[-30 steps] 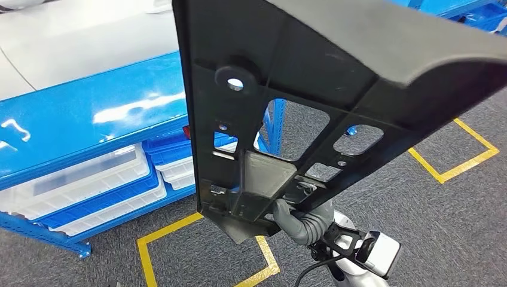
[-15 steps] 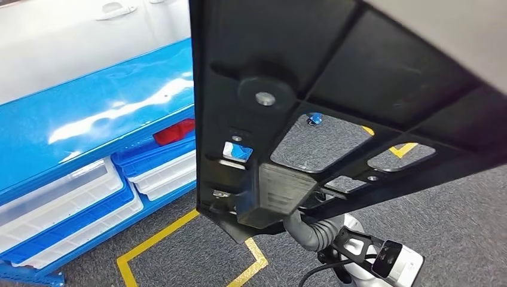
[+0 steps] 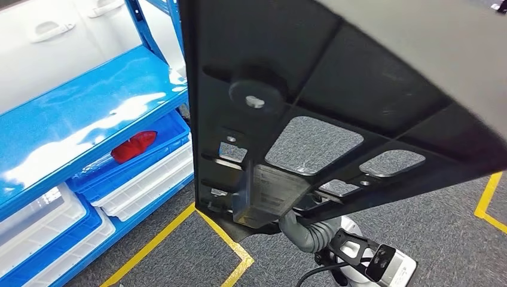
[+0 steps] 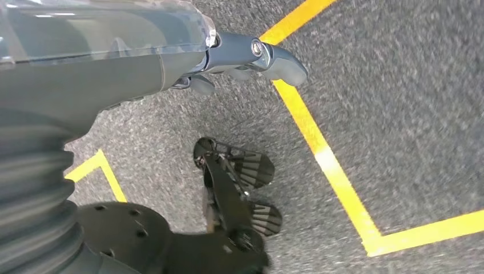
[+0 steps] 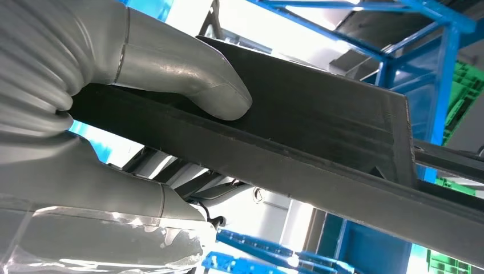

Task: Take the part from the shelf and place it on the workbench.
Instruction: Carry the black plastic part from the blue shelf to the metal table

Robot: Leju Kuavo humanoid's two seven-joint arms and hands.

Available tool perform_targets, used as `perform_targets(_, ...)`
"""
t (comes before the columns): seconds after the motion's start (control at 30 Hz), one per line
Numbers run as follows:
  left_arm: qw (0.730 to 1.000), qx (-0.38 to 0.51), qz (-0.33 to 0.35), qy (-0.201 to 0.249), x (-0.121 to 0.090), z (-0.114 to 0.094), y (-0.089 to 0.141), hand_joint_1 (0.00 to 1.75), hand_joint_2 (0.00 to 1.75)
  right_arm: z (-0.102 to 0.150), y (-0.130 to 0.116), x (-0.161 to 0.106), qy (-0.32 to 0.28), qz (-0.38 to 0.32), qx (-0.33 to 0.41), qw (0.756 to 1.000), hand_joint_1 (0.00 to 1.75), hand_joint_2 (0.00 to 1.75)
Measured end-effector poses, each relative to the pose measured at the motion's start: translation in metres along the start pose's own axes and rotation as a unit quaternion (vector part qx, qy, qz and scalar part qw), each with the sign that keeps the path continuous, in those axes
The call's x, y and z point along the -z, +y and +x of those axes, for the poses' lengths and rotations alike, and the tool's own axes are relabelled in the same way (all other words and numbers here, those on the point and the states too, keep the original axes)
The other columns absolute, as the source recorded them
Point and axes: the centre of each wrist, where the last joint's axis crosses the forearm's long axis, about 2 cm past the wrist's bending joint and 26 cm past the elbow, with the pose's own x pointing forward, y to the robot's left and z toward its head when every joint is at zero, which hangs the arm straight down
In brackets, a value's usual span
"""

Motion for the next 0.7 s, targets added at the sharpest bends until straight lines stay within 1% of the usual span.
perform_targets(0.2, 1.0, 0.011, -0.012, -0.003, 0.0, 0.001, -0.003, 0.0, 1.75, 0.0, -0.001, 0.006, -0.012, 0.0, -0.006, 1.0, 1.75, 1.75)
perform_targets(0.33, 1.0, 0.013, -0.017, -0.007, 0.0, 0.004, -0.006, 0.0, 1.75, 0.003, 0.001, 0.004, -0.022, -0.006, -0.008, 1.0, 1.75, 1.75)
perform_targets(0.53, 1.0, 0.007, -0.017, -0.005, 0.0, 0.001, -0.007, 0.0, 1.75, 0.006, 0.005, 0.002, -0.026, -0.006, -0.007, 1.0, 1.75, 1.75)
perform_targets(0.7, 1.0, -0.003, -0.021, -0.003, -0.001, 0.002, -0.012, 0.0, 1.75, 0.008, 0.004, 0.005, -0.036, -0.001, 0.003, 0.999, 1.75, 1.75)
